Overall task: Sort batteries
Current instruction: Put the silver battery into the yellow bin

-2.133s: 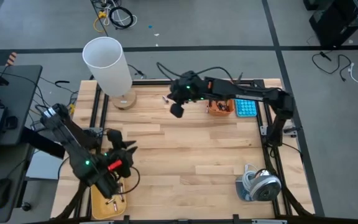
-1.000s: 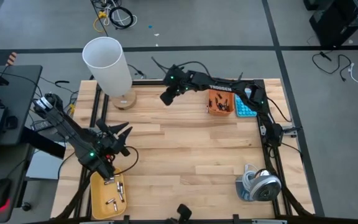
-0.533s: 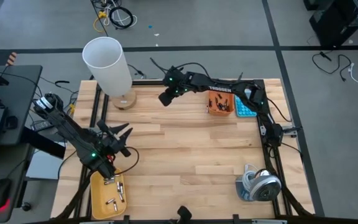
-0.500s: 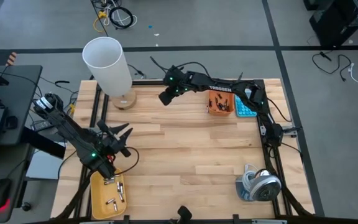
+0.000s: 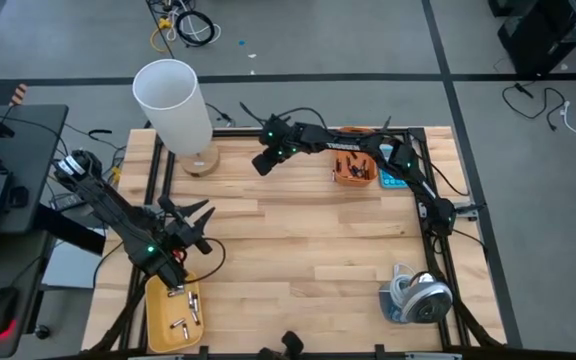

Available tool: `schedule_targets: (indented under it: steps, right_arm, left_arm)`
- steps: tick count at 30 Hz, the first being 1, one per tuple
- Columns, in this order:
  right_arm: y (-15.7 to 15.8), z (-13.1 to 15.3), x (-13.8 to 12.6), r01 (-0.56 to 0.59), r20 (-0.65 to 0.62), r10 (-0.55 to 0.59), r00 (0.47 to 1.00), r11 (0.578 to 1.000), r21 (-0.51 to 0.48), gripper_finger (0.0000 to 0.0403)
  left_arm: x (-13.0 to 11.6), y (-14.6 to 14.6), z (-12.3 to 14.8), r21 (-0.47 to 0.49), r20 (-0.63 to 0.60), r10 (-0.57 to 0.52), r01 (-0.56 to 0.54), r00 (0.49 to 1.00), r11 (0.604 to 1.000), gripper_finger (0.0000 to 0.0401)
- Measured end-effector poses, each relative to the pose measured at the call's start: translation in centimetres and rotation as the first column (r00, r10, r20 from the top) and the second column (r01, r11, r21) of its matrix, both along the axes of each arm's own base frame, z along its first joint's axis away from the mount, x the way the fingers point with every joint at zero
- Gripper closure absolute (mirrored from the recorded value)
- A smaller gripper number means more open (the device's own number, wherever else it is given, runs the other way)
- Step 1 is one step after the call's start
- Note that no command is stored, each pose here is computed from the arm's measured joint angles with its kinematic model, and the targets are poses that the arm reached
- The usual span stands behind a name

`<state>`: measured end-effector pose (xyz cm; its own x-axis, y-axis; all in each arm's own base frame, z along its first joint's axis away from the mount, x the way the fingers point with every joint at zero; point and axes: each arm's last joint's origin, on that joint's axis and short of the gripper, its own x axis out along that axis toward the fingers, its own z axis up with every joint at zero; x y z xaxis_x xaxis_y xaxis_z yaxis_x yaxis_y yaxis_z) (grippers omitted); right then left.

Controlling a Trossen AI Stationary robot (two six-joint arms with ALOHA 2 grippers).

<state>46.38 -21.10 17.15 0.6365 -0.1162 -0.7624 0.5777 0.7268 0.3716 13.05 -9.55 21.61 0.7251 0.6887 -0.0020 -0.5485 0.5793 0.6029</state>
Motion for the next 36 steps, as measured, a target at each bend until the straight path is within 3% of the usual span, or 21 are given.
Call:
schedule_targets:
  steps: [8, 15, 21, 24, 28, 36]
  right_arm:
    - [0.0, 0.8, 0.7, 0.014, 0.025, -0.014, 1.000, 1.000, -0.014, 0.0403]
    - [0.0, -0.5, 0.2, 0.029, -0.052, -0.027, 0.998, 0.998, 0.048, 0.0398]
    - [-0.2, 0.9, 0.1, 0.001, -0.044, 0.001, 0.999, 0.998, 0.060, 0.0382]
    - [-0.3, 2.9, 0.4, 0.006, -0.073, -0.010, 0.997, 0.998, -0.064, 0.0380]
    - [-0.2, 5.3, 0.5, -0.001, -0.191, -0.059, 0.980, 0.954, -0.301, 0.0379]
    - [-0.4, 4.6, 0.0, 0.012, -0.241, -0.073, 0.968, 0.969, -0.245, 0.0340]
  left_arm:
    - [0.1, -0.1, -0.1, -0.022, 0.008, 0.002, -0.002, 1.000, 1.000, 0.0282]
    - [0.2, -0.2, -0.2, -0.061, -0.005, 0.009, -0.009, 1.000, 0.998, 0.0282]
    - [0.2, -0.2, -0.3, -0.099, -0.037, 0.016, -0.020, 0.999, 0.995, 0.0282]
    - [0.2, -0.2, -0.3, -0.101, -0.037, 0.016, -0.020, 0.999, 0.995, 0.0282]
    - [0.2, -0.2, -0.3, -0.100, -0.037, 0.016, -0.020, 0.999, 0.995, 0.0282]
    - [0.2, -0.2, -0.3, -0.082, -0.023, 0.013, -0.015, 1.000, 0.997, 0.0282]
